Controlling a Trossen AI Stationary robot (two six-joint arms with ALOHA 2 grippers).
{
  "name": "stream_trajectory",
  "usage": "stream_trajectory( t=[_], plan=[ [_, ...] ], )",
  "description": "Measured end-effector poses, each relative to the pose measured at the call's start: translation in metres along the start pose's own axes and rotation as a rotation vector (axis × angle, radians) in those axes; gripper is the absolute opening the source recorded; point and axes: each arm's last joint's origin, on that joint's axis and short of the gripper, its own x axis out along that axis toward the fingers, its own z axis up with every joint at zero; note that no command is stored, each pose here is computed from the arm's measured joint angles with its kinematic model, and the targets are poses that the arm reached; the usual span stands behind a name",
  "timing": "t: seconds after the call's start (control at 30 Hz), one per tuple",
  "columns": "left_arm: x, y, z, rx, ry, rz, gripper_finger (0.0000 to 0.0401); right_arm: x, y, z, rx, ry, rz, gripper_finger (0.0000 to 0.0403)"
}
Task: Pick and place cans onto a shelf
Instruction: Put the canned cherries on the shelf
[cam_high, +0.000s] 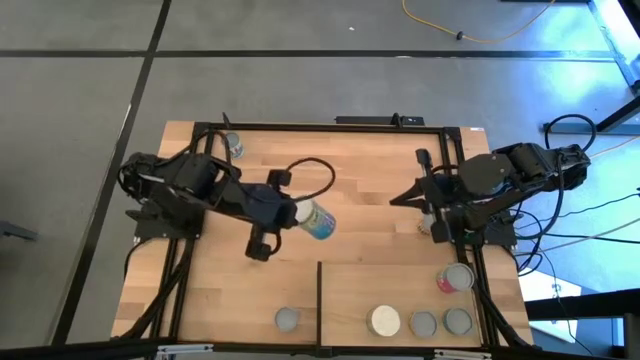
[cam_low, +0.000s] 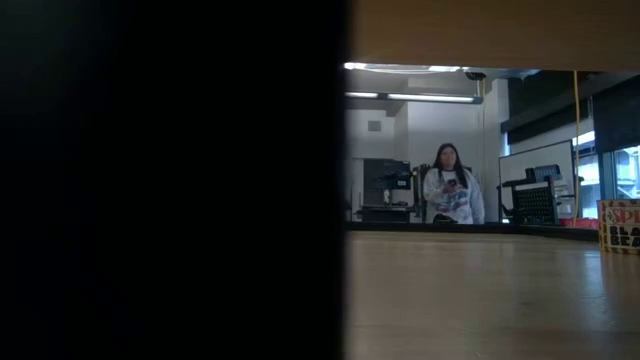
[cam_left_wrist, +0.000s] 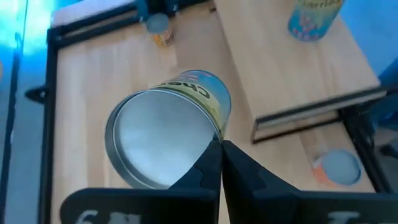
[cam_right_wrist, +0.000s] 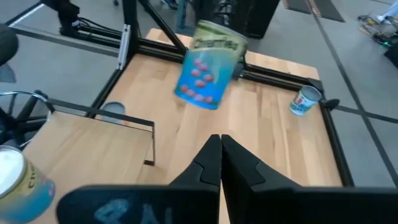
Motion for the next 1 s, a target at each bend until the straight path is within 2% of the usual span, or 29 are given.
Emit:
stream_trajectory(
  t=[0.17, 0.4, 0.57, 0.67, 0.73, 0.8, 1.0],
  plan=[
    [0.013, -0.015, 0.011, 0.057, -0.055, -0.088, 0.0, 0.0, 0.0, 0.0, -0.001, 0.004, -0.007, 0.0005],
    [0.039, -0.044, 0.016, 0.105, -0.022, -0.2, 0.0, 0.0, 0.0, -0.001, -0.001, 0.007, -0.007, 0.0005],
    [0.055, -0.057, 0.023, 0.115, -0.058, -0.267, 0.0, 0.0, 0.0, -0.001, 0.006, 0.009, -0.004, 0.0005],
    [0.065, -0.064, 0.024, 0.123, -0.045, -0.293, 0.0, 0.0, 0.0, -0.001, 0.024, 0.014, -0.003, 0.0005],
    [0.068, -0.067, 0.029, 0.123, -0.088, -0.319, 0.0, 0.0, 0.0, -0.001, 0.025, 0.015, -0.003, 0.0005],
    [0.071, -0.07, 0.026, 0.126, -0.054, -0.326, 0.0, 0.0, 0.0, -0.002, 0.025, 0.016, -0.003, 0.0005],
    [0.086, -0.076, 0.031, 0.124, -0.074, -0.344, 0.0, 0.0, 0.0, -0.002, 0.024, 0.02, -0.003, 0.0005]
  ],
)
